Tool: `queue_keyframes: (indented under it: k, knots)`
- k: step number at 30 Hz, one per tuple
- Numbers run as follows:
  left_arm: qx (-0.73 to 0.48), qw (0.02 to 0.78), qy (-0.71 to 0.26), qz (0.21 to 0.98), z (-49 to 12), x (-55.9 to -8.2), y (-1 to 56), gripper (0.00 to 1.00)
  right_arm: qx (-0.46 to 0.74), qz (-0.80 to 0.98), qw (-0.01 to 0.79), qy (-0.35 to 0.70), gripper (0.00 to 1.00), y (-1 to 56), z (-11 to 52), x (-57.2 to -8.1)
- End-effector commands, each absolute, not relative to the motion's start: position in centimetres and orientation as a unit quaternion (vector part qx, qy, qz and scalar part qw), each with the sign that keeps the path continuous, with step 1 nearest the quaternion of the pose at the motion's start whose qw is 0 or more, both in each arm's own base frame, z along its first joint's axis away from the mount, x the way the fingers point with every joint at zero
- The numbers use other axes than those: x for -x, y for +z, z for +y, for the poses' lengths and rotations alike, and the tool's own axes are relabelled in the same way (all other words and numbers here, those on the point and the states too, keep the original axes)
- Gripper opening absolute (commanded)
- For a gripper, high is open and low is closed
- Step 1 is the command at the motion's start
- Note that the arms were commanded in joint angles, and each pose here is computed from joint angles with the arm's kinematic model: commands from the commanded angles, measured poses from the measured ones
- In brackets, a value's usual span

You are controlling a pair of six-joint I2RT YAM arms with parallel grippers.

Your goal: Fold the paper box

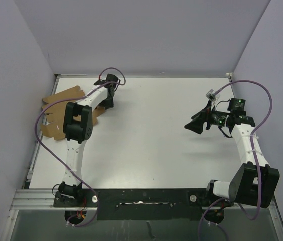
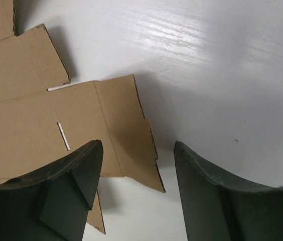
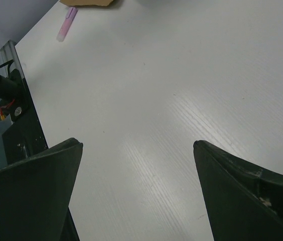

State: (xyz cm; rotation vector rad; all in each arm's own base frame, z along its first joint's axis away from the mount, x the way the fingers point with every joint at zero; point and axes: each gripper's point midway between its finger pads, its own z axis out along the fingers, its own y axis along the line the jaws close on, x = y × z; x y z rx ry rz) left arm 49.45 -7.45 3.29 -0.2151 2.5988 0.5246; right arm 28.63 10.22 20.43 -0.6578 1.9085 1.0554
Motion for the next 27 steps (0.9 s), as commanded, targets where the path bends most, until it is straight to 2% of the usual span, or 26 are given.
queue_keyframes:
  k: [1, 3, 7, 12, 14, 21, 27]
  knots:
    - [0.090, 0.267, 0.184, 0.942, -7.1, -51.8, 3.6, 0.54, 0.275, 0.752, 0.431, 0.416, 0.98, 20.6, 10.1, -28.9]
    - [0.093, 0.262, 0.188, 0.942, -6.5, -51.7, 3.2, 0.48, 0.275, 0.752, 0.431, 0.416, 0.98, 20.7, 10.1, -28.9]
    - [0.090, 0.258, 0.186, 0.944, -5.8, -51.5, 3.2, 0.29, 0.277, 0.751, 0.432, 0.415, 0.98, 20.7, 10.1, -28.9]
    - [0.060, 0.281, 0.188, 0.939, -6.1, -51.7, 5.7, 0.05, 0.281, 0.751, 0.430, 0.414, 0.98, 20.8, 10.3, -28.8]
    - [0.039, 0.296, 0.191, 0.935, -6.8, -51.6, 7.4, 0.00, 0.282, 0.752, 0.430, 0.412, 0.98, 20.8, 10.3, -28.8]
    - [-0.063, 0.360, 0.169, 0.915, -14.3, -47.9, 13.5, 0.00, 0.285, 0.748, 0.436, 0.412, 0.98, 21.3, 10.3, -28.7]
    - [-0.156, 0.395, 0.061, 0.903, -24.0, -41.2, 16.1, 0.00, 0.275, 0.753, 0.441, 0.403, 0.98, 21.3, 9.4, -29.1]
